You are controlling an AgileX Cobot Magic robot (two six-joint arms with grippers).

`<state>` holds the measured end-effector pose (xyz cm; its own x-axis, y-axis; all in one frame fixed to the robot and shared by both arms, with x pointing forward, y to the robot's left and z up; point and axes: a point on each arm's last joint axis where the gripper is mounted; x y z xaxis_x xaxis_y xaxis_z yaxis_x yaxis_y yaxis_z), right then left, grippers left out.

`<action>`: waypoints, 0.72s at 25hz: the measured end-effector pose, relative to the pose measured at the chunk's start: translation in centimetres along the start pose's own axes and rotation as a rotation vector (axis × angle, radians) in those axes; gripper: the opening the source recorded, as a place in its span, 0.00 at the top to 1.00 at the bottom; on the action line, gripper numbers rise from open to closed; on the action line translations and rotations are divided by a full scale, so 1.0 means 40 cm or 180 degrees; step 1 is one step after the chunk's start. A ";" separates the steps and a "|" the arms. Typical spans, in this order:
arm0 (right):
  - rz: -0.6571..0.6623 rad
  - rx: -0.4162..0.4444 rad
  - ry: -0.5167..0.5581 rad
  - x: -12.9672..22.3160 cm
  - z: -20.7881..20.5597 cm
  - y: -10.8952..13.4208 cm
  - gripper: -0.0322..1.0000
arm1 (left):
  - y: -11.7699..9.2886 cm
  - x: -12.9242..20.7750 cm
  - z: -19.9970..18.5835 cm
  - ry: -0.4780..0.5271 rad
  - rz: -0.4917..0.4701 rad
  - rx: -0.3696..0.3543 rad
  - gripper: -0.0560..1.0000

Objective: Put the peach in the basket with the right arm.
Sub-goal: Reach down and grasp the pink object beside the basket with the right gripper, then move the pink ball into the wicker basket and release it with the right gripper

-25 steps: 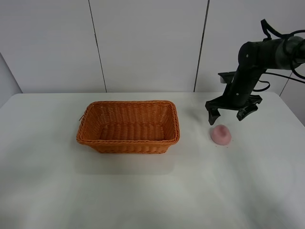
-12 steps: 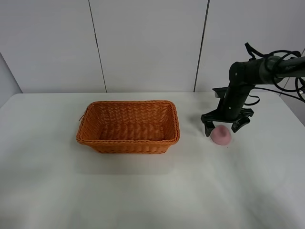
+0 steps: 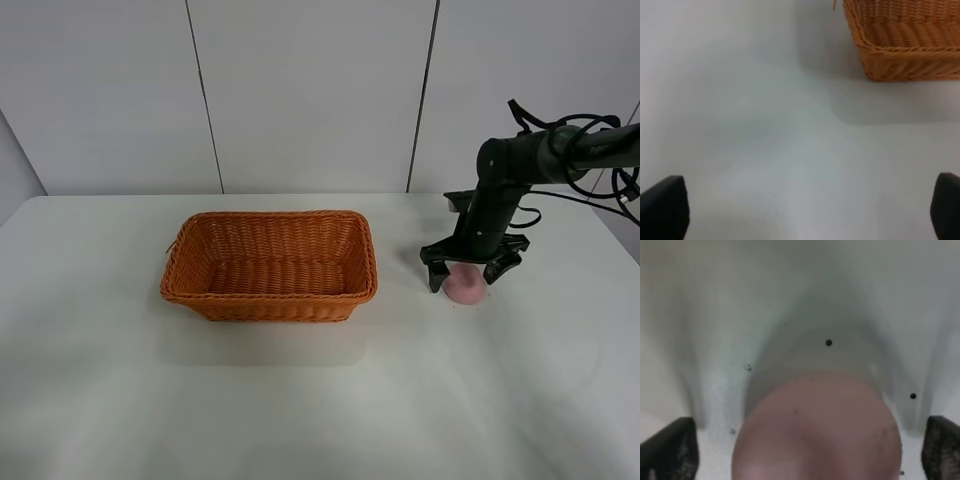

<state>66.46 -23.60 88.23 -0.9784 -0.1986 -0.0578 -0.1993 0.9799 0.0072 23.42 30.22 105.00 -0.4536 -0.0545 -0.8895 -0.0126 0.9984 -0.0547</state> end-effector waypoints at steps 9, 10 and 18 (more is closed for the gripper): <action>-0.0051 0.0068 -0.0018 -0.003 -0.015 -0.005 0.97 | 0.000 0.000 0.000 0.0000 0.0000 0.0000 0.01; -0.0050 0.0068 -0.0008 -0.002 -0.018 -0.005 0.97 | 0.000 0.000 0.000 0.0000 0.0000 0.0000 0.01; -0.0054 0.0106 -0.0416 -0.022 -0.194 -0.005 0.97 | 0.000 0.000 0.000 0.0000 0.0000 0.0000 0.01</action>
<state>66.92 -23.76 96.01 -0.9589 -0.2130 -0.1872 -0.2116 0.9770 -0.0279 23.42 30.22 105.00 -0.4536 -0.0545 -0.8895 -0.0126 0.9984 -0.0547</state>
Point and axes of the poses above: a point on each arm's last joint axis where the gripper is mounted, z pointing out along that axis toward the gripper, y along the wrist's bending axis when the last joint is at zero, x = y × z, and after that the axes turned 5 degrees about -z, right-handed
